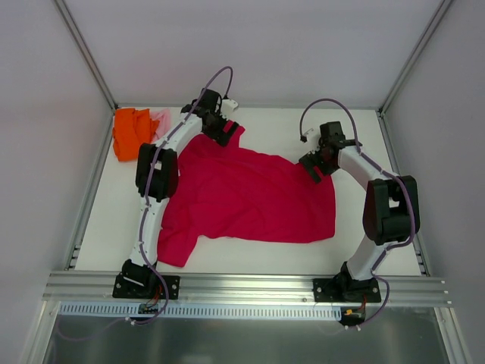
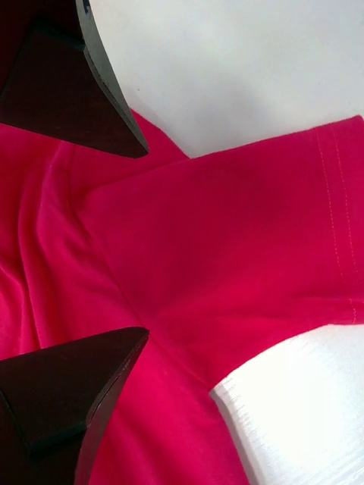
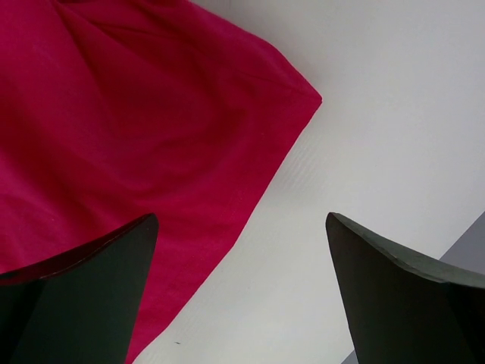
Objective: Fold and stack the t-shirts
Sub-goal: Grap the side of the flattened tshirt furthest away from the robot with both arms
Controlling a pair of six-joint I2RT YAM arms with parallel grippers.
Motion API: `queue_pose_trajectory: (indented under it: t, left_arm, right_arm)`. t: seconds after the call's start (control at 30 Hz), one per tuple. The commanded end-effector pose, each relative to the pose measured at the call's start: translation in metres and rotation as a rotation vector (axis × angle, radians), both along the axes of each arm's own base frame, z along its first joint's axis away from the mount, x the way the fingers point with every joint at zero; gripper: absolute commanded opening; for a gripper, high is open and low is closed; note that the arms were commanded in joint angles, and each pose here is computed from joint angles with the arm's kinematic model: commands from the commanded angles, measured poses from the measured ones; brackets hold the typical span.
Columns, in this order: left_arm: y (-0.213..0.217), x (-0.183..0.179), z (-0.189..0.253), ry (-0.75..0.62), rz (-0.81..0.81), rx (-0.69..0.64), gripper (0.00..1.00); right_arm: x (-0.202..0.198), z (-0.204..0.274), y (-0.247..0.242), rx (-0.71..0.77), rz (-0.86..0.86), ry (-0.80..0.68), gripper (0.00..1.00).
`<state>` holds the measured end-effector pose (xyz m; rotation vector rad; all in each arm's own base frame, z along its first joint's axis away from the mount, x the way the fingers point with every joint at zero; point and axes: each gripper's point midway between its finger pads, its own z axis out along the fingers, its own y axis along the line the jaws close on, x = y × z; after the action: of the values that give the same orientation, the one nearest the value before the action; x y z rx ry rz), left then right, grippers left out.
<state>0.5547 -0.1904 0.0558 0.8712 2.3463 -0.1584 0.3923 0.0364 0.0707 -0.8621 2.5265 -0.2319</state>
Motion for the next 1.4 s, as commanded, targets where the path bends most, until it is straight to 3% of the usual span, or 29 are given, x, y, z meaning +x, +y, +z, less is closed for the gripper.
queue_pose_trajectory:
  t: [0.0, 0.27, 0.37, 0.53, 0.63, 0.77, 0.93, 1.27, 1.33, 1.37]
  left_arm:
    - [-0.012, -0.003, 0.011, 0.01, -0.052, -0.046, 0.96]
    - [-0.003, -0.003, 0.002, 0.024, -0.032, 0.005, 0.94]
    - [0.001, 0.0, -0.001, 0.019, -0.014, 0.028, 0.81]
    - [0.006, 0.0, -0.005, 0.031, -0.001, 0.051, 0.71]
    - [0.014, 0.004, -0.012, 0.019, 0.034, 0.092, 0.73]
    - [0.025, 0.014, -0.01, -0.017, 0.103, 0.131, 0.87]
    - [0.027, 0.014, -0.012, -0.01, 0.108, 0.144, 0.93]
    - [0.029, 0.004, -0.018, 0.035, 0.102, 0.149, 0.89]
    - [0.03, 0.004, -0.019, 0.041, 0.099, 0.147, 0.8]
    - [0.028, 0.001, -0.02, 0.052, 0.089, 0.14, 0.69]
  right_arm:
    - [0.0, 0.023, 0.008, 0.026, 0.025, -0.05, 1.0]
    - [-0.007, 0.026, 0.007, 0.019, 0.048, -0.055, 1.0]
    - [-0.01, 0.026, 0.007, 0.024, 0.051, -0.053, 1.0]
    - [-0.014, 0.033, 0.009, 0.038, 0.062, -0.064, 1.0]
    - [-0.017, 0.038, 0.009, 0.043, 0.067, -0.077, 1.0]
    - [-0.025, 0.038, 0.01, 0.048, 0.08, -0.074, 1.0]
    - [-0.029, 0.04, 0.007, 0.04, 0.082, -0.084, 1.0]
    - [-0.038, 0.041, 0.004, 0.035, 0.09, -0.094, 1.0]
    - [-0.036, 0.037, 0.002, 0.024, 0.079, -0.097, 1.0]
    - [-0.034, 0.035, 0.001, 0.02, 0.073, -0.1, 1.0]
